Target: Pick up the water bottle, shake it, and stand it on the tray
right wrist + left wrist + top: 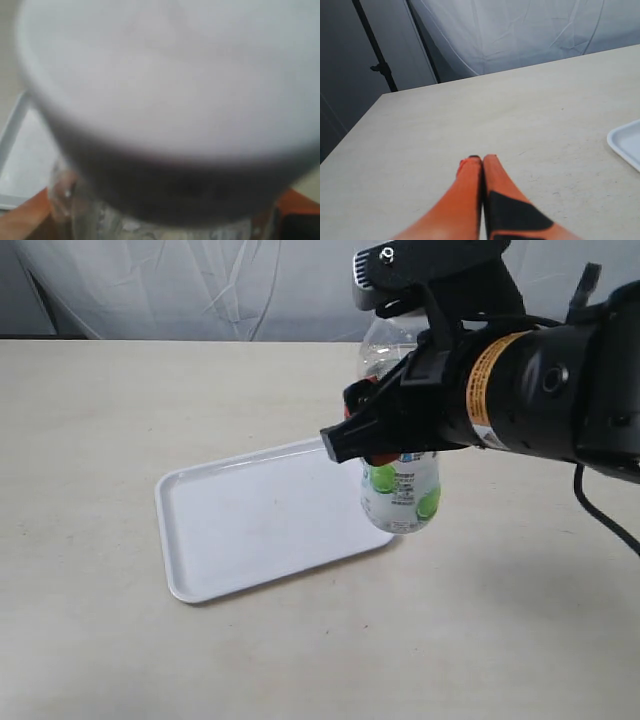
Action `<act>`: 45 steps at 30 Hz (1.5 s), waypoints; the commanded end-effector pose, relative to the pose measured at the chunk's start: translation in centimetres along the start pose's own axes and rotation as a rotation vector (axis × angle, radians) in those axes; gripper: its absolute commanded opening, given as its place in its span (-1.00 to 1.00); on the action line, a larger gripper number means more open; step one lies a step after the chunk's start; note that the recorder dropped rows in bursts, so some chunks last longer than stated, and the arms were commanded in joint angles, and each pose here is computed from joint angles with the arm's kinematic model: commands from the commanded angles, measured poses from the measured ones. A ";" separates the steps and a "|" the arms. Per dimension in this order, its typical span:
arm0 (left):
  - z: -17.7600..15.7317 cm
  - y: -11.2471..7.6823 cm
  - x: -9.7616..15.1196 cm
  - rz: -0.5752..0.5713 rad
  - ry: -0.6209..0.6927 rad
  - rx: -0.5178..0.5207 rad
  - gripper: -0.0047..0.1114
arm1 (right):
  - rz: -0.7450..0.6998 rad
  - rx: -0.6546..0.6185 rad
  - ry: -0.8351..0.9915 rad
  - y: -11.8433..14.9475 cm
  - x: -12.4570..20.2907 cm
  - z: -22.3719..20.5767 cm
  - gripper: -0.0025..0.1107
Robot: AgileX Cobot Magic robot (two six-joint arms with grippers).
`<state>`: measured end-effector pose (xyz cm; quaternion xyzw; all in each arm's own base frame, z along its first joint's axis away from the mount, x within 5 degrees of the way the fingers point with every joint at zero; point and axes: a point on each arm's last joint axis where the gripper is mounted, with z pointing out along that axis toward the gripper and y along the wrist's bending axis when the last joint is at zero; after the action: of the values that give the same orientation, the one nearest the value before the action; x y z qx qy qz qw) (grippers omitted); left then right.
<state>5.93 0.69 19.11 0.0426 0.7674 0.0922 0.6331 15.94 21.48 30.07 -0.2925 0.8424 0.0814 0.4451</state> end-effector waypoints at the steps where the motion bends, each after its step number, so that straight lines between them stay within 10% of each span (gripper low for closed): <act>1: 0.0 0.0 -0.1 -0.012 -0.015 0.000 -0.92 | 0.070 -0.147 -0.106 1.2 -1.2 -0.3 -0.97; 6: 0.0 0.0 -0.1 -0.012 -0.015 0.000 -0.92 | 0.037 -0.382 -0.235 3.6 -2.2 -0.1 -0.97; 16: 0.0 0.0 -0.1 -0.012 -0.015 0.000 -0.92 | 0.119 -0.227 -0.159 -0.9 -1.6 4.7 -0.97; 24: 0.0 0.0 -0.1 -0.012 -0.015 0.000 -0.92 | 0.250 -0.392 -0.272 -3.2 -1.3 7.3 -0.97; 45: 0.0 0.0 -0.1 -0.012 -0.015 0.000 -0.92 | 0.033 -0.465 -0.130 -1.9 2.8 13.3 -0.97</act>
<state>5.93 0.69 19.11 0.0426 0.7674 0.0922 0.6331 24.93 23.89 20.20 -0.3472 0.7906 0.3002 0.4054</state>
